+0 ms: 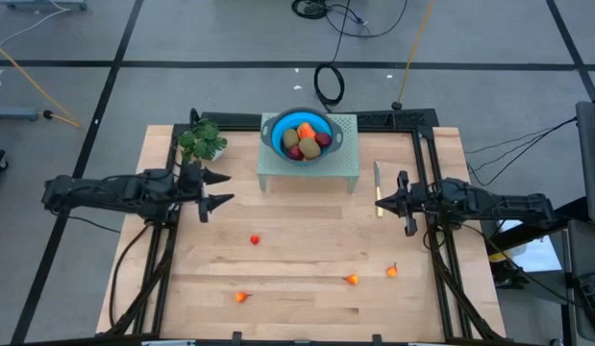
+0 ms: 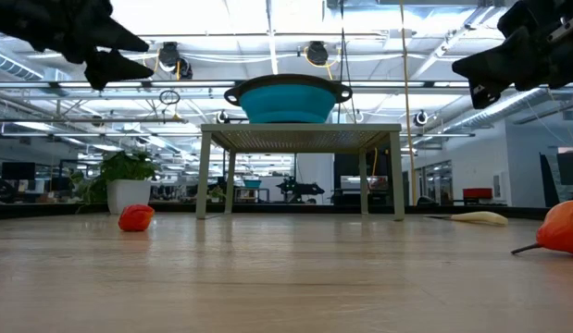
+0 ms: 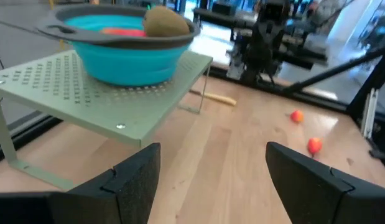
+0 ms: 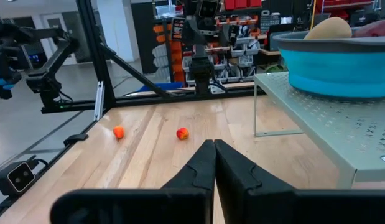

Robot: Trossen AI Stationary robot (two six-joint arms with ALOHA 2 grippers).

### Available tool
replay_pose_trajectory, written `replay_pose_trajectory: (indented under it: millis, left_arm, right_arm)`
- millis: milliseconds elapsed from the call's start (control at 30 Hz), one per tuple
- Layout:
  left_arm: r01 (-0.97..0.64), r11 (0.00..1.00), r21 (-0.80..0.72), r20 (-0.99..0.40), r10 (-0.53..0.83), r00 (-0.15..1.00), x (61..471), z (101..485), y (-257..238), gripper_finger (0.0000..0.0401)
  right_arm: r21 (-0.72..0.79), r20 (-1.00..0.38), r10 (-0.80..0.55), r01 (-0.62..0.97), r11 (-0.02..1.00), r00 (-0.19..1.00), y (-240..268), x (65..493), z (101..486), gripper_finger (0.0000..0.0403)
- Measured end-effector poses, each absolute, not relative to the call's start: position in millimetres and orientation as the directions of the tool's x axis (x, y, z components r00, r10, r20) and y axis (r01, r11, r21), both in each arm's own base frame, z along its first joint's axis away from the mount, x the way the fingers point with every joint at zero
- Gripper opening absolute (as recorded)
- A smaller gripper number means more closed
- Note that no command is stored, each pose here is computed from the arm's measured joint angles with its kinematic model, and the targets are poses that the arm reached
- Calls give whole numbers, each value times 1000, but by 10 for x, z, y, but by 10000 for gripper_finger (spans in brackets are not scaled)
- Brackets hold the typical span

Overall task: Pick & Place Fruit
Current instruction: Put the peach into the colander on the shelf

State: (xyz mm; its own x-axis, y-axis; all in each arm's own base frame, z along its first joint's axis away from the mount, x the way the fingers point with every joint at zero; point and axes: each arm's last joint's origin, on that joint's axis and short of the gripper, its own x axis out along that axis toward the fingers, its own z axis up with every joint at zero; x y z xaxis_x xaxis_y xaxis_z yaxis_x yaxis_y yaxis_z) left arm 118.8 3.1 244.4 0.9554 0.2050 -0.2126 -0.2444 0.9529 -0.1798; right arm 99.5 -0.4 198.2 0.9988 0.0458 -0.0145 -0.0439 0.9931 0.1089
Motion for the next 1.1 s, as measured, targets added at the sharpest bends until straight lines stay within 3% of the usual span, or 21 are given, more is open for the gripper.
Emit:
replay_pose_trajectory:
  millis: [533, 733, 1100]
  left_arm:
    - [-128, 979, -157, -556, 19, 831, 1657, 2745, -322, 292]
    - [-112, 976, -188, -633, -33, 773, 1813, 2621, -521, 292]
    - [-271, 913, -304, -738, -45, 674, 2103, 2263, -768, 291]
  right_arm:
    - [82, -5, -1, 1, 997, 1000, -17, 983, 1984, 1]
    - [82, -5, 2, -1, 997, 1000, -16, 983, 1984, 4]
    - [82, -5, 3, -3, 997, 1000, -16, 983, 1984, 4]
